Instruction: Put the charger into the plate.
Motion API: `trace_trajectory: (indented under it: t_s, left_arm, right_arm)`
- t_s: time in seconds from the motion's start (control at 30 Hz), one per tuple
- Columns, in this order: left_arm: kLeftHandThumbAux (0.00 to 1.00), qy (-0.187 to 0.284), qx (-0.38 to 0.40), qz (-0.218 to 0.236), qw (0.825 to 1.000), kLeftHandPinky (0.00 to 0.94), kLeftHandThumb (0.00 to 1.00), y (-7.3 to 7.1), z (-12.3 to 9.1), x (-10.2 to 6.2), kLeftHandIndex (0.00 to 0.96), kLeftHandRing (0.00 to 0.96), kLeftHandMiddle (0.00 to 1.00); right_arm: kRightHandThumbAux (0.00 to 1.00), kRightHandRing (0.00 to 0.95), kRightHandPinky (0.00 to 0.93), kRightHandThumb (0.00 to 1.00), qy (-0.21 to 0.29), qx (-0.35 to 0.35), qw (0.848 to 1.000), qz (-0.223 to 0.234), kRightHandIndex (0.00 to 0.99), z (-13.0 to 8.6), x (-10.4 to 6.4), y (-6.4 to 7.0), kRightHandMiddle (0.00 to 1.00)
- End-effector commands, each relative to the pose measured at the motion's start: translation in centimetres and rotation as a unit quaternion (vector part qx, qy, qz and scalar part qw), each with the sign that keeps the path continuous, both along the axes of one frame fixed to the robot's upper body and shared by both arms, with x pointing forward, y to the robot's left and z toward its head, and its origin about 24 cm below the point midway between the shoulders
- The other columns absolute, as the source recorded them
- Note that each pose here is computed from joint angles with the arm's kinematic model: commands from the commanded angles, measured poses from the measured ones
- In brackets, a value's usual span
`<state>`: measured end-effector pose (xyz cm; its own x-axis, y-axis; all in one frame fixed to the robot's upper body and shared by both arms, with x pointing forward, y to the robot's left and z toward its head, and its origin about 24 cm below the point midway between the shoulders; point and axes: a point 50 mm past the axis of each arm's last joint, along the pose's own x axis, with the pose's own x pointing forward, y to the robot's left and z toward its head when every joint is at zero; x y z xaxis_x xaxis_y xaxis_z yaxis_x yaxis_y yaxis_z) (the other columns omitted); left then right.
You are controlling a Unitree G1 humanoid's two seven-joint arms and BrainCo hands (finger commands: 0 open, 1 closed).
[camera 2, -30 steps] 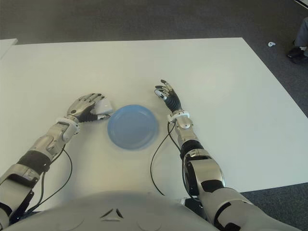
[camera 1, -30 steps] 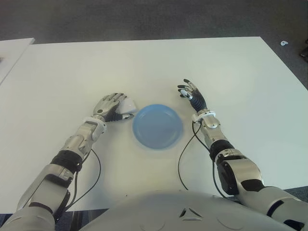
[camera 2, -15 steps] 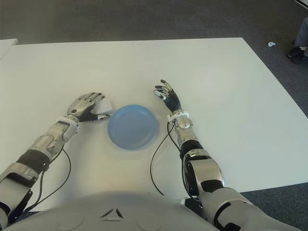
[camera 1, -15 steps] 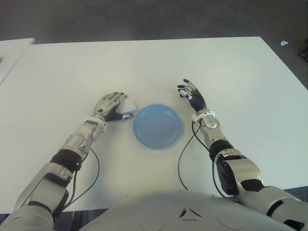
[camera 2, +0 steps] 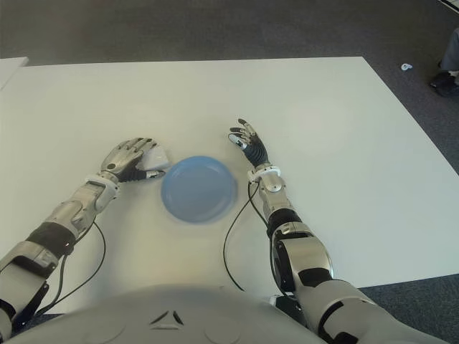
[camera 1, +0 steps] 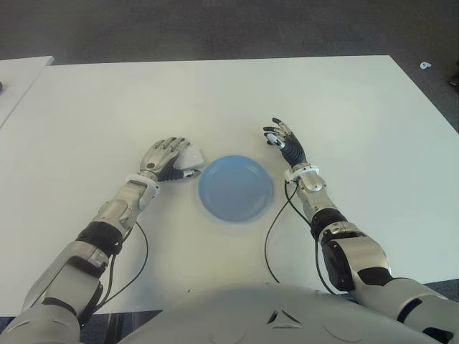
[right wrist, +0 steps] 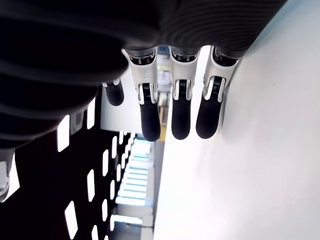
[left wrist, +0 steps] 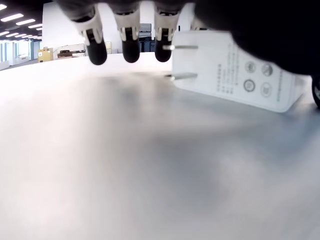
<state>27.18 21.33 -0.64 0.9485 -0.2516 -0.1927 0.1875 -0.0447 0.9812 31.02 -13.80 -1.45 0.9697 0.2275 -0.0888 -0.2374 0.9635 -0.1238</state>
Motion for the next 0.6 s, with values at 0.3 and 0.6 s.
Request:
trace_trajectory:
  t_s: [0.3, 0.6]
  left_arm:
    - [0.268, 0.036, 0.010, 0.008, 0.999, 0.121, 0.265, 0.18, -1.91, -1.07, 0.035, 0.062, 0.079]
    - [0.417, 0.038, -0.020, 0.056, 0.998, 0.585, 0.528, 0.13, -2.34, -1.01, 0.372, 0.590, 0.600]
  right_arm:
    - [0.426, 0.224, 0.135, 0.000, 0.096, -0.013, 0.995, 0.002, 0.034, -3.56, -2.39, 0.10, 0.250]
    - [0.428, 0.218, 0.127, 0.000, 0.098, -0.013, 0.995, 0.002, 0.036, -3.58, -2.36, 0.10, 0.245]
